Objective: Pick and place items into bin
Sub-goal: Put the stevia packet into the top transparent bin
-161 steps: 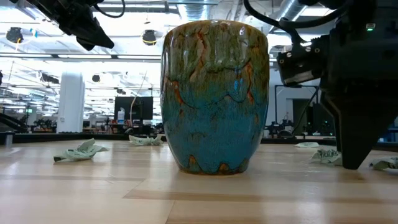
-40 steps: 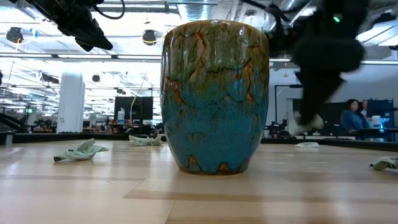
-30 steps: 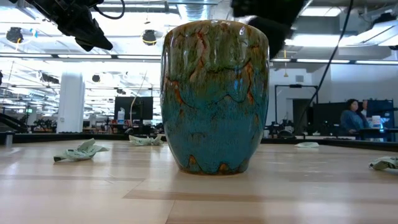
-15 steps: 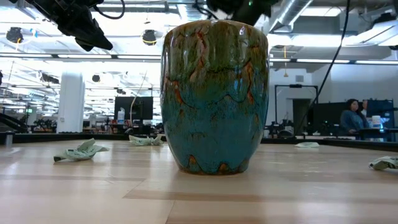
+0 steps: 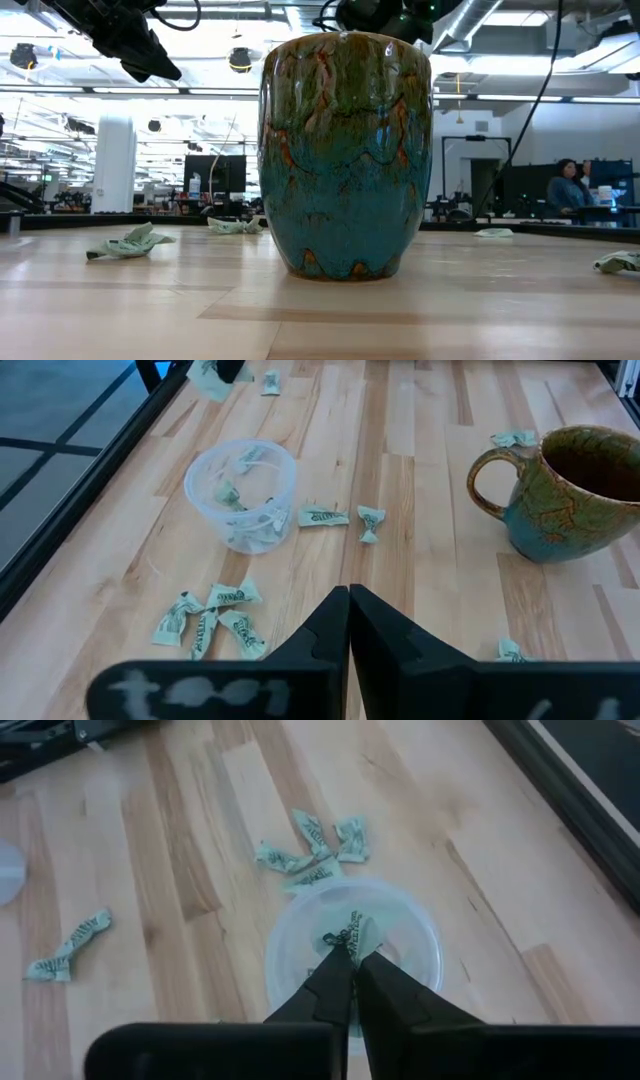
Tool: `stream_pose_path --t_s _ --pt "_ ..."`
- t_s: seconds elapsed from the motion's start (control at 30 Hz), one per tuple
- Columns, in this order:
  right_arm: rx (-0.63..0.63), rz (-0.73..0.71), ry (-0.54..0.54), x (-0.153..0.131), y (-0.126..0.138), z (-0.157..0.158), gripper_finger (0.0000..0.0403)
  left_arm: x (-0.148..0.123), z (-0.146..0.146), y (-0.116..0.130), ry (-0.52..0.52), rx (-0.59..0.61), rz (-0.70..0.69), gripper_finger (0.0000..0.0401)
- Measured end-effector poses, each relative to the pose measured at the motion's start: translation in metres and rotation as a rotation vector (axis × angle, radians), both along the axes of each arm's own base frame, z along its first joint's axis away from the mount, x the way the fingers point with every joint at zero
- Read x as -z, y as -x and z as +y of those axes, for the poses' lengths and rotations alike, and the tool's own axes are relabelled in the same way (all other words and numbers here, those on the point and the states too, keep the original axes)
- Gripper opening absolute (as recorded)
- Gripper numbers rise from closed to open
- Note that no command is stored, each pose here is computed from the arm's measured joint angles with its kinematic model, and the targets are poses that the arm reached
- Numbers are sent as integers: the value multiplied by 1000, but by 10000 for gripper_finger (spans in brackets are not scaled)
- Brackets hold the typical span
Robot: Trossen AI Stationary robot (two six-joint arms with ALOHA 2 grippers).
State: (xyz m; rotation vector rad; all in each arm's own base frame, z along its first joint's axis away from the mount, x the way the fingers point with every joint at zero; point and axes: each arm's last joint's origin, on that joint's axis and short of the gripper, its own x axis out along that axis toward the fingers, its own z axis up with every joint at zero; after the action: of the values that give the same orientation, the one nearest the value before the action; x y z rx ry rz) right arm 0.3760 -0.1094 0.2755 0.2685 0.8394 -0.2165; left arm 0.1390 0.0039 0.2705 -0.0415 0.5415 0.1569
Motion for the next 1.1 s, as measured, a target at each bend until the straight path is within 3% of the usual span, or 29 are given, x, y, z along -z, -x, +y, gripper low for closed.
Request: stream_pose_path --t_s 0.33,0.63,0.83,1.1 --pt "-3 -1 -9 0 -1 3 13 0 0 0 0 0 0 0" --pt "-27 91 -13 36 -17 7 8 0 0 0 0 -1 0 0" --pt "-35 70 -4 37 -20 5 5 0 0 0 0 -1 1 0" --pt "-46 72 -2 37 -20 5 58 0 0 0 0 -1 0 0"
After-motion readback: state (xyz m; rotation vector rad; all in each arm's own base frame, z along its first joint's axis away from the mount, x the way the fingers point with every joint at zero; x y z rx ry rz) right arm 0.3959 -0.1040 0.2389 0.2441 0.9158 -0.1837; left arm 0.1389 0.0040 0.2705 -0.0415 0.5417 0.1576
